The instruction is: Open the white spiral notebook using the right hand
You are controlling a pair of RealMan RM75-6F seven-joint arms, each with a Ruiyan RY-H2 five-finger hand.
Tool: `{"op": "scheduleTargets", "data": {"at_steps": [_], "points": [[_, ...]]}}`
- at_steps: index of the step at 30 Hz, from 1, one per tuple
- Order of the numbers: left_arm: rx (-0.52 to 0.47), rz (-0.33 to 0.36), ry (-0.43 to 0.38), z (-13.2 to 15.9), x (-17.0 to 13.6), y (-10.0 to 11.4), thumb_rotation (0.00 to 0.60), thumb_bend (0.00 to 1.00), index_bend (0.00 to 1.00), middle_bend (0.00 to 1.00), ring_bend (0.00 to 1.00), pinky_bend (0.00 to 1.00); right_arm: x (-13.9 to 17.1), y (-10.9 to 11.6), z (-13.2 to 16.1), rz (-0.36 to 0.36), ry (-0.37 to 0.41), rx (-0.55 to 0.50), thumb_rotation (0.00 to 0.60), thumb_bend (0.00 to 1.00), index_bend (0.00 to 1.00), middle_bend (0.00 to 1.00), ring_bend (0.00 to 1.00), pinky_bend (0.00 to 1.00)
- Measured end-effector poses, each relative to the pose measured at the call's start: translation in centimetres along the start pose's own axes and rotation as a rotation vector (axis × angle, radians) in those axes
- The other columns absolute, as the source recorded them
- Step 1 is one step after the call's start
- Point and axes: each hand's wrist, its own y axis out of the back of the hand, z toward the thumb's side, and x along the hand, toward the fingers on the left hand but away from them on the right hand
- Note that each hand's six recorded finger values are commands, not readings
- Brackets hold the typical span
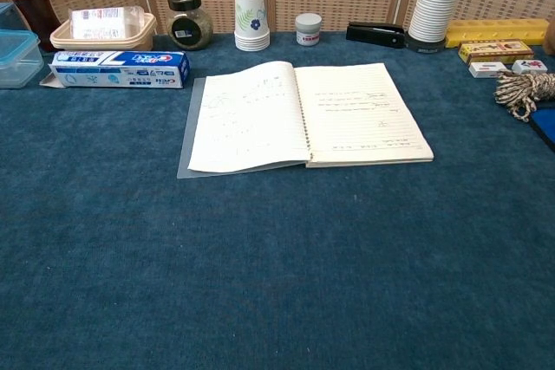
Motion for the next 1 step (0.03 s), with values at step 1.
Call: {"op": "scheduleTargets", "data": {"at_steps": [1], "points": [[0.001,0.001,-0.001,0.1,0.06,0.02,0.6,0.25,0.14,0.06,0.01,0.0,0.12,-0.17,-0.43,0.007,-0.012,0.0,0.6,0.19,0.16,0.18,0.09,0.16]]}}
